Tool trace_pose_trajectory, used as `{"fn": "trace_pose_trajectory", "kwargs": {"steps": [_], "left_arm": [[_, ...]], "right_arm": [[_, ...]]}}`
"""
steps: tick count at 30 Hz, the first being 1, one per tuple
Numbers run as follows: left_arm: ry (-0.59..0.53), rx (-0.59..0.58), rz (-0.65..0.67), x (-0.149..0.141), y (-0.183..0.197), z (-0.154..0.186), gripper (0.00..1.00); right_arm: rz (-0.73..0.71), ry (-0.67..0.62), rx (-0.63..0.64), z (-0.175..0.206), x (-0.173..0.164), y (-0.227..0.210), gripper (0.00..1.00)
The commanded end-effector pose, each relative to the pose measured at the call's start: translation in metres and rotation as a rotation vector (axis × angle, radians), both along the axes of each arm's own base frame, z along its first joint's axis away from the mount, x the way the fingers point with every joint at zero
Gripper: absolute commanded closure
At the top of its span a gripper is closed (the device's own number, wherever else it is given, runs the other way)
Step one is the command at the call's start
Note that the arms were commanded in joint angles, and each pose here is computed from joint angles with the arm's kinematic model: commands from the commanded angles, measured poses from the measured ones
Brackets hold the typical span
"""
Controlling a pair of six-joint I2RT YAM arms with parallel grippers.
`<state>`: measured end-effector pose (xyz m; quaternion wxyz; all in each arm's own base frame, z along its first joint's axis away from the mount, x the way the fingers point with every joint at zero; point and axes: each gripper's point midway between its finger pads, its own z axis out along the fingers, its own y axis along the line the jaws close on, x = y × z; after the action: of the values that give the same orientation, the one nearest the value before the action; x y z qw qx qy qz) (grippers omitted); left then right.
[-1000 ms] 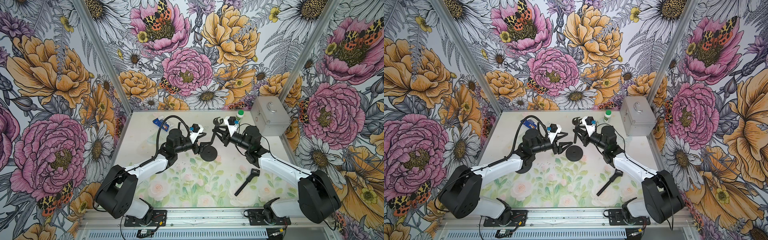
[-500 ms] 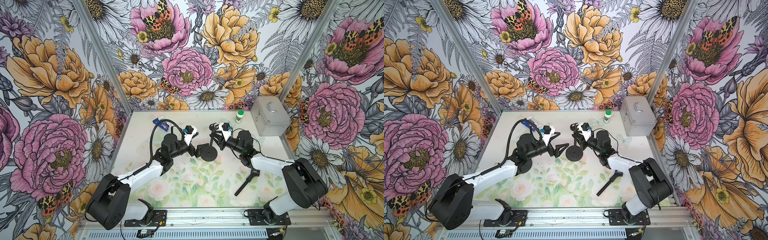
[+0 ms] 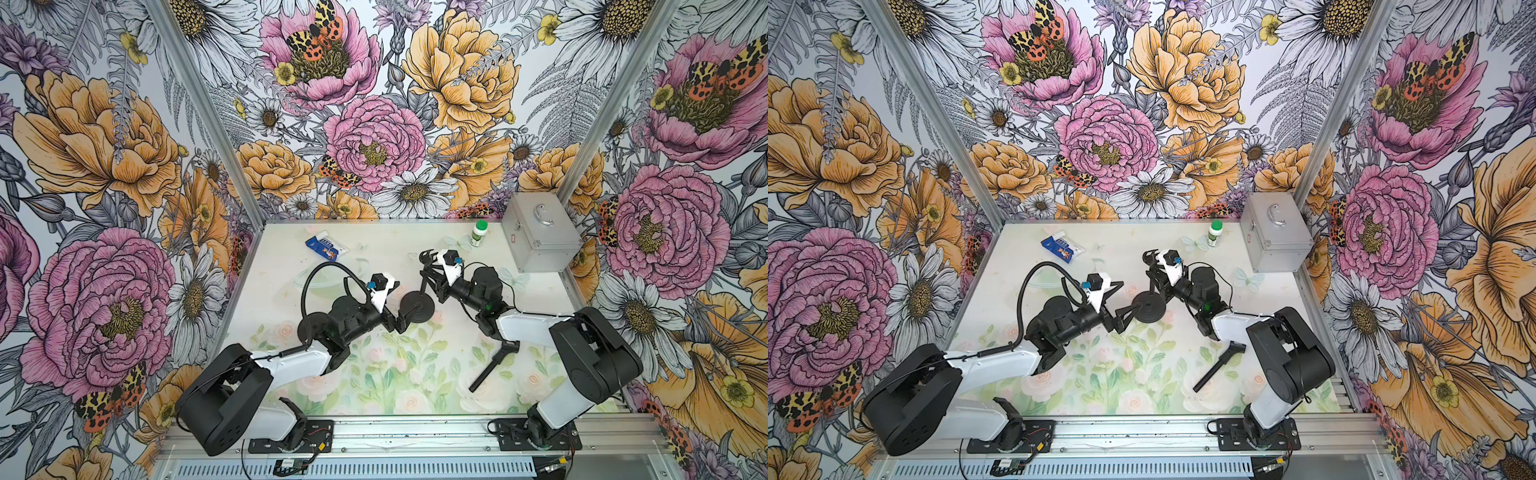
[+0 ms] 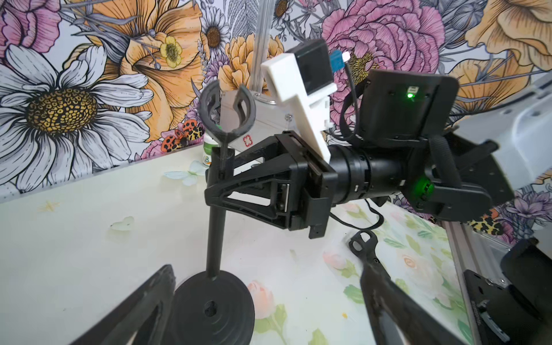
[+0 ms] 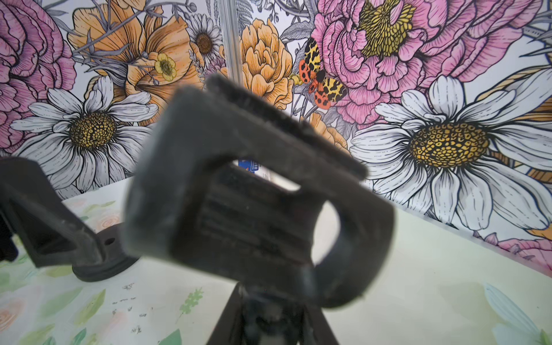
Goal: Assemble a microphone stand
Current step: Hold the microphone stand pole at the microphone stand base.
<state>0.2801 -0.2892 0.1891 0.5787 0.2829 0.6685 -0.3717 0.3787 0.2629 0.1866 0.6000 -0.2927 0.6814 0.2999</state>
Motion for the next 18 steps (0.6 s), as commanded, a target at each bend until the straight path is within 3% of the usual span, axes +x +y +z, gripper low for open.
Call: {"fn": "trace_pose_trajectory", "kwargs": {"steps": [1, 6, 12, 18], "left_arm": [[-0.192, -0.062, -0.030, -0.010, 0.005, 0.004, 0.10], [-0.175, -0.058, -0.144, -0.010, -0.012, -0.014, 0.11], [-0.165, -0.034, -0.108, 0.008, -0.003, -0.025, 0.03], [-0.166, 0.009, -0.096, 0.013, -0.002, -0.040, 0.03]], "right_arm": [[-0.007, -0.042, 0.059, 0.015, -0.002, 0.003, 0.97], [-0.015, -0.034, 0.025, 0.005, -0.012, -0.001, 0.97], [-0.017, -0.023, 0.033, -0.006, -0.009, 0.003, 0.96], [-0.020, -0.029, 0.040, -0.009, -0.005, 0.008, 0.96]]}}
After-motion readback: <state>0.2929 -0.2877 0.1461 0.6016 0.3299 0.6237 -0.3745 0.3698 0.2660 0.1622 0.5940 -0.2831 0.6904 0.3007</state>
